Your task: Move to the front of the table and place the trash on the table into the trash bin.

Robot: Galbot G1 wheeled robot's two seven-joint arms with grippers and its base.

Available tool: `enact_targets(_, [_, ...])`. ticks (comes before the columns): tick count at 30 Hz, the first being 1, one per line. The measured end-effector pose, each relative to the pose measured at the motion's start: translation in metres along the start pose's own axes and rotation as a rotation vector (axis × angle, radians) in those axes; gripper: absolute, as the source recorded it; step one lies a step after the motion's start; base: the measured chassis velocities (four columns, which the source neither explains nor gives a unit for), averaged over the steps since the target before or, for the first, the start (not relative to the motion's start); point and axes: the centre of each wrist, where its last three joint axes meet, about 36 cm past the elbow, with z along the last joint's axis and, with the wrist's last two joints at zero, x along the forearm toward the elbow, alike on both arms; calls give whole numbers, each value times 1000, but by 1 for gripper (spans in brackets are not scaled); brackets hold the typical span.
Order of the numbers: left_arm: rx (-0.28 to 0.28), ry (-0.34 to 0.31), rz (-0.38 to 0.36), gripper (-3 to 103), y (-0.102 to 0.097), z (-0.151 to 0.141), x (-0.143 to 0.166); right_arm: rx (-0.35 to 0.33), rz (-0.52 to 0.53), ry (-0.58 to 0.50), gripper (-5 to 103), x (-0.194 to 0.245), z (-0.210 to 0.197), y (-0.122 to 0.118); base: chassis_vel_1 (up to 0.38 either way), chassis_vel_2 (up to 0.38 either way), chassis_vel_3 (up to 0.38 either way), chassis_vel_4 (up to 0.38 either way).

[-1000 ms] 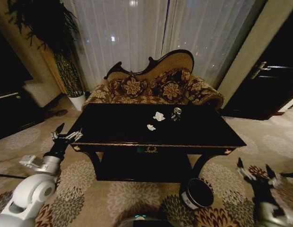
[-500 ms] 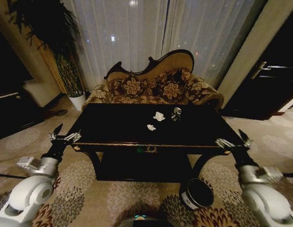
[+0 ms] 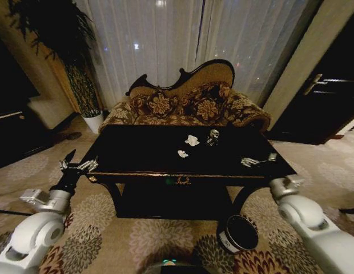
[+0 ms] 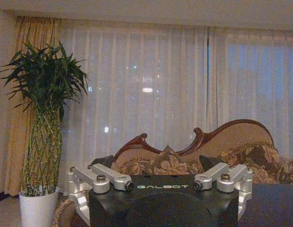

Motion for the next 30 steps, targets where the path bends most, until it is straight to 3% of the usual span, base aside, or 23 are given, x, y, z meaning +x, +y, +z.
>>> enact_targets(10, [1,1,0,100,0,0,0,30,-82,0,100,-54,2,6,0,0,0,0])
enact_targets(19, [1,1,0,100,0,0,0,-50,-99,43,100,-77,12,8,0,0,0,0])
enact_targets(30, [1,1,0,100,0,0,0,-68,-138,40,100,-98,11,25,0,0,0,0])
